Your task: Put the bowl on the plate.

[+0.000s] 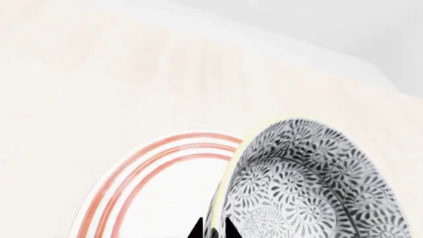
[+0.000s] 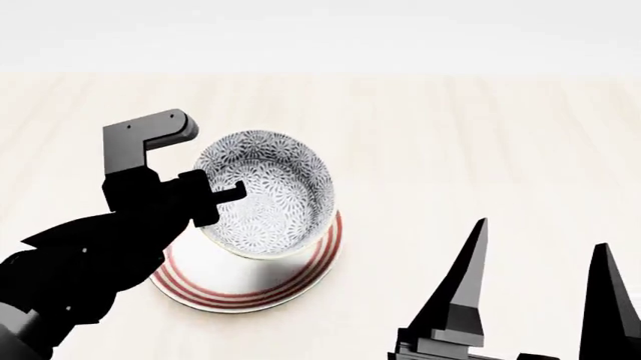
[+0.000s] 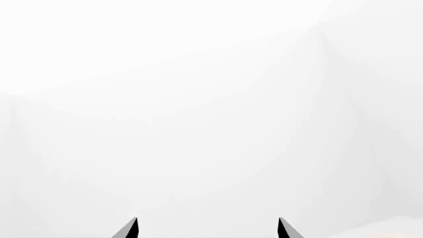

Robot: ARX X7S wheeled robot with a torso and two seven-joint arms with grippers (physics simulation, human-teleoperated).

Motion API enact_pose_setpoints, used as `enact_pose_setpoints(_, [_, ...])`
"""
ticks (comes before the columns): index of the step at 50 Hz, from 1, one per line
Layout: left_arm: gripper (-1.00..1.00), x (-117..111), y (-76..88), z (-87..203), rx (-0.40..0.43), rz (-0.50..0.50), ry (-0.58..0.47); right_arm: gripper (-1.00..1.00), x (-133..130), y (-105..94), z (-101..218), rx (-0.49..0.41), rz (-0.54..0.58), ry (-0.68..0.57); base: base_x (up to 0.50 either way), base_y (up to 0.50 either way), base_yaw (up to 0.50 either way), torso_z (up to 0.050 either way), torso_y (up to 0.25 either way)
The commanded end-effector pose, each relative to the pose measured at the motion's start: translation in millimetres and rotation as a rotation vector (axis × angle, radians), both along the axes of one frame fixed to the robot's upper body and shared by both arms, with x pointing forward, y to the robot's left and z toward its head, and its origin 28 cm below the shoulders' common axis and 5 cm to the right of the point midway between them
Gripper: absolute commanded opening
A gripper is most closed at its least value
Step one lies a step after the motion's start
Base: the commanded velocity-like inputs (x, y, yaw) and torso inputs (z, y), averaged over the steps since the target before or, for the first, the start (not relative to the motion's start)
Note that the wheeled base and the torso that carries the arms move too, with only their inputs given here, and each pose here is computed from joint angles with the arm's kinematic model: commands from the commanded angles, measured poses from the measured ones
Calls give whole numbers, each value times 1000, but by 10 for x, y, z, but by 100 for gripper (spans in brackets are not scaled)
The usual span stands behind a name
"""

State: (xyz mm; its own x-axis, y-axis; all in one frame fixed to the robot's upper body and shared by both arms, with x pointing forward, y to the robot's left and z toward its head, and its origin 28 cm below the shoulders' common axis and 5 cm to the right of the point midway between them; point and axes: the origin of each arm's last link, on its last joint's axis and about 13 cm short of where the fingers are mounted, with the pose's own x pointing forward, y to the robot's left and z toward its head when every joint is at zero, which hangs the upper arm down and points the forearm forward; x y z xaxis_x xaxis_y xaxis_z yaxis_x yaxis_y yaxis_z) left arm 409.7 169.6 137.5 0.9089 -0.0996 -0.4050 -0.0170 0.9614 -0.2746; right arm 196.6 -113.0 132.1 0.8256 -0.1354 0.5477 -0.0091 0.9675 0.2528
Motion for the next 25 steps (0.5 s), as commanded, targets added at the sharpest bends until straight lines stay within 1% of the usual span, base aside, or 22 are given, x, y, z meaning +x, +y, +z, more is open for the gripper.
enact_pose_setpoints(1, [-100, 36, -54, 68, -21, -35, -56, 100, 4, -16, 0, -12, -8, -13, 0, 0, 0, 0, 0])
enact_pose_setpoints(11, [-100, 42, -70, 78, 22, -42, -74, 100, 2, -19, 8, -12, -7, -14, 0, 0, 0, 0, 0])
enact_pose_setpoints(18, [-100, 14, -89, -1, 17, -59, -65, 100, 4, -26, 14, -11, -9, -15, 0, 0, 0, 0, 1])
enact_pose_setpoints(25, [-100, -12, -99, -67, 9, -54, -42, 100, -3, -23, 7, -12, -6, -12, 0, 0, 0, 0, 0])
